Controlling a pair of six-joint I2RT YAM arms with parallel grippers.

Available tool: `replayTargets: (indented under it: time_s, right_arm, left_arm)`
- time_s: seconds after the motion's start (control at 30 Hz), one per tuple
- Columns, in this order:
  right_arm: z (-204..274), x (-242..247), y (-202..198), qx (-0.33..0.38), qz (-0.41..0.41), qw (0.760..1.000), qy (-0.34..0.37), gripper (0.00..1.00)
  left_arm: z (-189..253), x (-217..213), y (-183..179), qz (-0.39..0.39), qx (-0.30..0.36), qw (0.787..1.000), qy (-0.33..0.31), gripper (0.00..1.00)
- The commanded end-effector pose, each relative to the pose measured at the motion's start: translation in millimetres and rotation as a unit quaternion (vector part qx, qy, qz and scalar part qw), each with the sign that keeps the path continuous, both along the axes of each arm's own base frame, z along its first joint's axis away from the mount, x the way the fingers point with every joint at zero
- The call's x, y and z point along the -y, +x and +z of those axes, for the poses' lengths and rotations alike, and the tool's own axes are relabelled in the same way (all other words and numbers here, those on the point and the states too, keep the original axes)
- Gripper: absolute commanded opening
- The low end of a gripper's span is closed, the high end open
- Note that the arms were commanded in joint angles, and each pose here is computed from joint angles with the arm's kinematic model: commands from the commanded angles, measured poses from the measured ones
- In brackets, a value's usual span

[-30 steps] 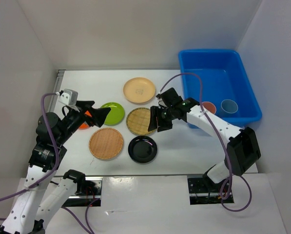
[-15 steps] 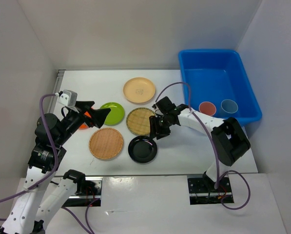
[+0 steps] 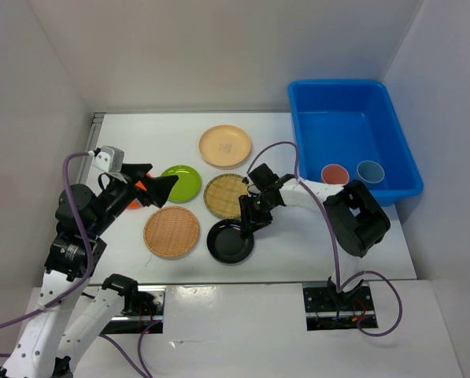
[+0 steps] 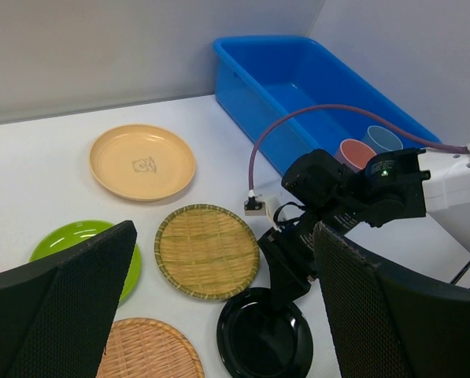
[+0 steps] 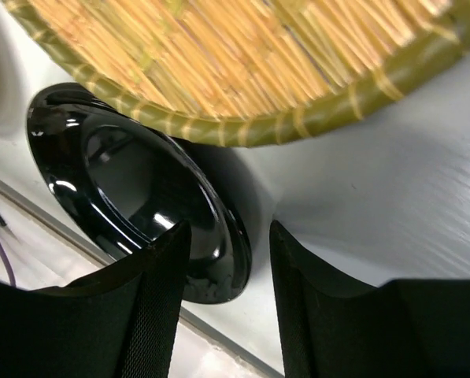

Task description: Place the mixed dishes into the plastic bin

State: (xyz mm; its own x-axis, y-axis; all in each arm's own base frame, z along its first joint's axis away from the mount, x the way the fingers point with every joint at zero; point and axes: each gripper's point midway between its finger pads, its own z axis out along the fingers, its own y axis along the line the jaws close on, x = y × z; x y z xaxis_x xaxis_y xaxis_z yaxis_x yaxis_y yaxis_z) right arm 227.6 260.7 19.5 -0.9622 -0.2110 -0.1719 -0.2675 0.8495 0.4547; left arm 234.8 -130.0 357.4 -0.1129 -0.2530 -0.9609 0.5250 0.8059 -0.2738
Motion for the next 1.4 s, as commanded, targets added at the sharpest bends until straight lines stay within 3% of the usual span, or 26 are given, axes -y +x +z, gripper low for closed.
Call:
replayTargets:
  time_s: [0.0,0.17,0.67,1.07,1.37]
  right_arm:
    - [-8,-8,-2,0.009,0.026,0.999,0.02,0.5]
    - [-22,-9,-13,-0.01,0.05,0.998,0.034,0.44]
    - [-35,1,-26,-0.036,0.051,0.998,0.012,0.0]
    - [98,3,-6,0.052,0.059,0.995,0.062,0.0]
    - [193,36,53,0.145,-0.022,0.983,0.114,0.0]
  left_arm:
    - [22,-1,-4,0.0,0.038,0.999,0.001,0.99]
    - [22,-3,-6,0.005,0.037,0.999,0.001,0.99]
    - [24,-6,-7,0.01,0.044,0.999,0.003,0.99]
    - [18,-5,-5,0.009,0.038,0.999,0.0,0.99]
    - [18,-3,-6,0.004,0.038,0.999,0.0,0.99]
